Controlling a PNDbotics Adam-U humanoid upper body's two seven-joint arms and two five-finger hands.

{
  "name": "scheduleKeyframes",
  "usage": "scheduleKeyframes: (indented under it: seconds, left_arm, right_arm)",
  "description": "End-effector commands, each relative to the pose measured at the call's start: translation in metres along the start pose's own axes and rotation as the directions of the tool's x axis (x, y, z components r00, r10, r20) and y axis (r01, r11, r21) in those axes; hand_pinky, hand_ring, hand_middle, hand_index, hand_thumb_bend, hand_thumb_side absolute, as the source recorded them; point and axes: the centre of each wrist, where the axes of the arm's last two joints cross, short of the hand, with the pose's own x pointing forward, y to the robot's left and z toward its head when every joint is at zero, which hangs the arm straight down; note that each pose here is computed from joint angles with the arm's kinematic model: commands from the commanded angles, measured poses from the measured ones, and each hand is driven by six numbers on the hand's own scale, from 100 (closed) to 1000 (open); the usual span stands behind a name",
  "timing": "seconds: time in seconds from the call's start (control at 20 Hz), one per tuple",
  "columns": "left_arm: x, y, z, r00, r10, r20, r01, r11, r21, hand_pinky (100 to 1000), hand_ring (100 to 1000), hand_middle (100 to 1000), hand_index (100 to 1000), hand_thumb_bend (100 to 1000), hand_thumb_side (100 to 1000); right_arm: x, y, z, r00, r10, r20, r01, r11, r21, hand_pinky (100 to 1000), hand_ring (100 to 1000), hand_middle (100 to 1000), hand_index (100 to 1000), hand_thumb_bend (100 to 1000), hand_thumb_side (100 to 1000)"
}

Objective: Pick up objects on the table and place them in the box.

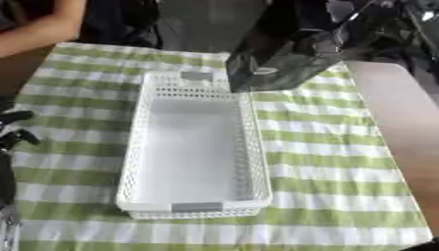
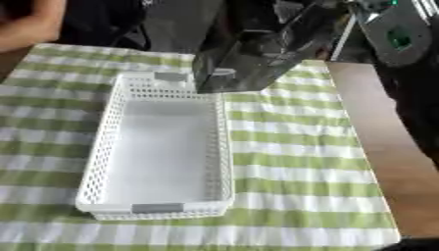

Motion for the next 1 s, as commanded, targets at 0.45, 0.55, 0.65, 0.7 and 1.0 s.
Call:
scheduleKeyframes:
  seconds: [0.45, 0.55, 0.65, 0.7, 1.0]
  left_arm:
    - [0.005, -0.001, -0.004, 1.0, -0.004, 0.018, 0.004, 1.0, -0.022, 315, 576, 711, 634, 100, 1000]
    - [0.005, -0.002, -0.004, 1.0, -0.002, 0.018, 0.002, 1.0, -0.023, 315, 576, 711, 634, 100, 1000]
    - [0.005, -0.002, -0.004, 1.0, 0.0, 0.019, 0.001, 1.0, -0.024, 315, 576, 710, 633, 100, 1000]
    - [0.005, -0.002, -0.004, 1.0, 0.001, 0.019, 0.0, 1.0, -0.024, 315, 576, 711, 633, 100, 1000]
    - [0.005, -0.004, -0.005, 1.0, 0.005, 0.018, -0.005, 1.0, -0.03, 315, 576, 711, 632, 100, 1000]
  right_arm:
    - [0.016, -0.019, -0.044, 0.984, 0.045, 0.173, -0.046, 0.999, 0.0, 100, 302, 361, 490, 100, 523]
    - [0.018, -0.018, -0.053, 0.98, 0.039, 0.196, -0.04, 0.999, 0.001, 100, 301, 360, 490, 100, 519]
    - [0.021, -0.015, -0.061, 0.975, 0.029, 0.22, -0.031, 1.0, 0.005, 100, 300, 359, 489, 100, 514]
    - [0.022, -0.014, -0.064, 0.973, 0.024, 0.228, -0.027, 1.0, 0.007, 100, 300, 359, 489, 100, 512]
    - [0.029, -0.002, -0.084, 0.958, -0.013, 0.286, 0.004, 0.999, 0.035, 100, 305, 365, 494, 100, 497]
